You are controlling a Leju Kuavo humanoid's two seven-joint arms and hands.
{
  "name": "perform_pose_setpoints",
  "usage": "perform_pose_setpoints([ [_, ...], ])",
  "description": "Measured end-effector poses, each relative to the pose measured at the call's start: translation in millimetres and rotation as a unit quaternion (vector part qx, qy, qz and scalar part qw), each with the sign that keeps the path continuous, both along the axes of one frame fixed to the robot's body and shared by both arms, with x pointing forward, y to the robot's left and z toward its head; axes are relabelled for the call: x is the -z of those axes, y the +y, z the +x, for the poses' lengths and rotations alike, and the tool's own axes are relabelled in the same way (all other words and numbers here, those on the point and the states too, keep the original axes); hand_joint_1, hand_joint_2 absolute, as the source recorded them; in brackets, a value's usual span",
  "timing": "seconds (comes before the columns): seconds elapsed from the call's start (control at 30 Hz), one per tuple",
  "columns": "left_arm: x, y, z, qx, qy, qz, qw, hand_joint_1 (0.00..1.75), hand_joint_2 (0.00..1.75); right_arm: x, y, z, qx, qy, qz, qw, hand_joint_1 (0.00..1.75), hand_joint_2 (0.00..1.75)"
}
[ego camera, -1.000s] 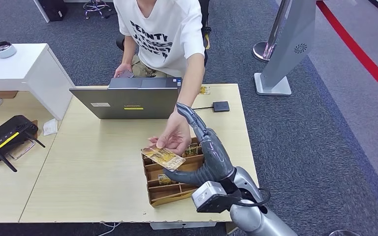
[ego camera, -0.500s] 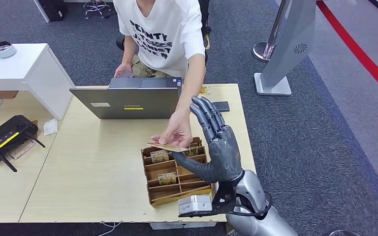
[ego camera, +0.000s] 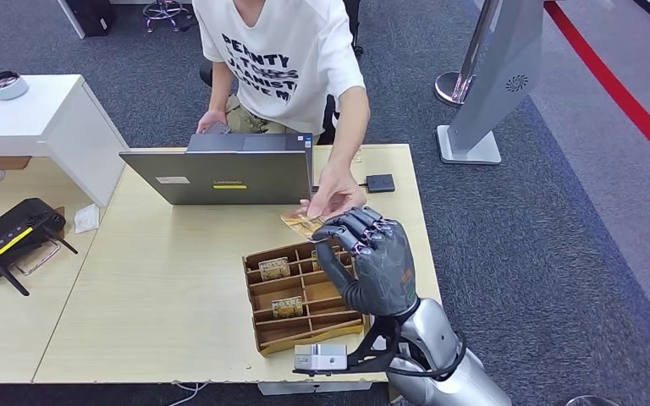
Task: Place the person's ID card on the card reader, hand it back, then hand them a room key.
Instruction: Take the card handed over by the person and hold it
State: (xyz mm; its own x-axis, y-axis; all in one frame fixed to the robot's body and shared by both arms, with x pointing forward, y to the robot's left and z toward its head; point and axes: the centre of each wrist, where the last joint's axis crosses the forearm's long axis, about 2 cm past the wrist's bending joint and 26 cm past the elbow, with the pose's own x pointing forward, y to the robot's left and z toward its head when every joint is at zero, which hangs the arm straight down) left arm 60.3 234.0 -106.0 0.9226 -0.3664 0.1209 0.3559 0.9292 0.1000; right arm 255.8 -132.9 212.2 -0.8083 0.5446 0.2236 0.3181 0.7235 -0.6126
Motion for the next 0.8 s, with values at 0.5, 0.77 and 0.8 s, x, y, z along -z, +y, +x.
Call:
perform_pose_setpoints([
  [0.5,-0.3,0.0,2.1,0.004,0.001,0.001,1.0,0.0,0.0,2.2,-1.0,0.0,0.008,0.002,-0.001,1.0,1.75,1.75],
  [0.77,-0.4,-0.1,2.7,0.007,0.0,0.001,1.0,0.0,0.0,2.7,-1.6,0.1,0.01,0.006,-0.002,1.0,1.75,1.75],
  [0.8,-0.4,-0.1,2.7,0.007,0.0,0.001,1.0,0.0,0.0,2.8,-1.6,0.1,0.01,0.006,-0.003,1.0,1.75,1.75],
])
